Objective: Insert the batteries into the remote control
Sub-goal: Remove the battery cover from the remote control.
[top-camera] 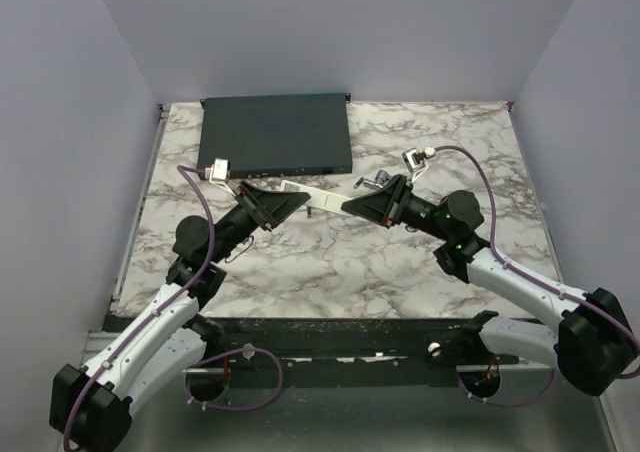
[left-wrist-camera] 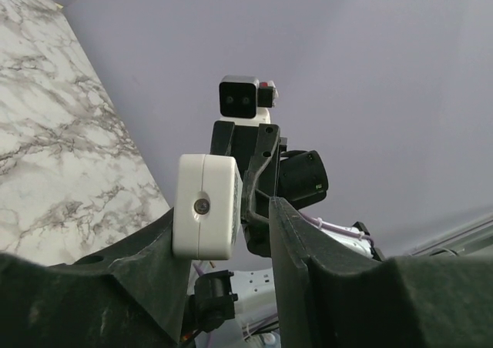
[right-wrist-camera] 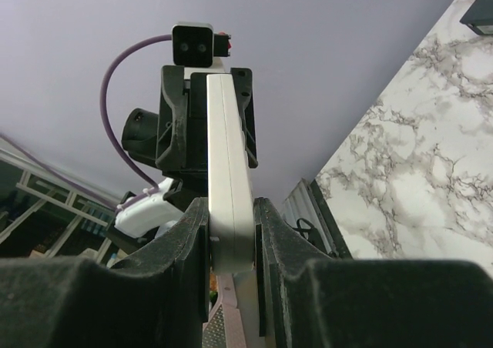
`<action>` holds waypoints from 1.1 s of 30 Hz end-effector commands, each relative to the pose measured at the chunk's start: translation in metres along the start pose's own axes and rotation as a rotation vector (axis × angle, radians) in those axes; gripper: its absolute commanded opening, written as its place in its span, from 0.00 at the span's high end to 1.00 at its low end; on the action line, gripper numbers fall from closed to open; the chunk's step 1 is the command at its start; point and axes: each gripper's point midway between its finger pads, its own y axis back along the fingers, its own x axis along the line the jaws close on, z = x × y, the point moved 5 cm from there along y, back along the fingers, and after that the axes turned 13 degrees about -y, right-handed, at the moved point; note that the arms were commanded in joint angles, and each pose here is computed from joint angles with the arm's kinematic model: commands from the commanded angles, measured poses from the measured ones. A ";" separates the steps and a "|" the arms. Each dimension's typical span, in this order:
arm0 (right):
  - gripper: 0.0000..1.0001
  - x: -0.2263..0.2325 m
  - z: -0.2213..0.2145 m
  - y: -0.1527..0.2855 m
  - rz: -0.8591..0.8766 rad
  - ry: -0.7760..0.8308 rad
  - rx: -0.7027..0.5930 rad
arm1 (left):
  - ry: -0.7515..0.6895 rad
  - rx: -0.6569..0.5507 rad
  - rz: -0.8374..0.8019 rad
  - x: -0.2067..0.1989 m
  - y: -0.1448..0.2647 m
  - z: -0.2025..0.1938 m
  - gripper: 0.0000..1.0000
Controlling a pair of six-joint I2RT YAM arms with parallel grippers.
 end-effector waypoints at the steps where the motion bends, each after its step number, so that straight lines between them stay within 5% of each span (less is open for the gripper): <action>1: 0.99 -0.014 0.003 0.001 -0.040 -0.011 -0.021 | -0.036 -0.027 -0.097 -0.019 0.003 0.008 0.59; 12: 0.99 -0.018 0.004 -0.004 -0.058 -0.004 0.003 | -0.037 -0.005 -0.109 -0.021 -0.002 0.008 0.66; 21: 0.99 -0.022 0.003 -0.004 -0.087 0.016 0.015 | -0.033 -0.004 -0.099 -0.018 -0.004 0.008 1.00; 23: 0.98 -0.024 0.004 -0.003 -0.102 0.024 0.012 | -0.035 -0.005 -0.095 -0.018 -0.004 0.008 1.00; 29: 0.67 -0.033 0.008 -0.001 -0.187 0.043 -0.016 | -0.048 -0.017 -0.099 -0.021 -0.003 0.011 1.00; 33: 0.58 -0.040 0.010 -0.001 -0.226 0.034 -0.036 | -0.047 -0.013 -0.103 -0.023 -0.004 0.012 1.00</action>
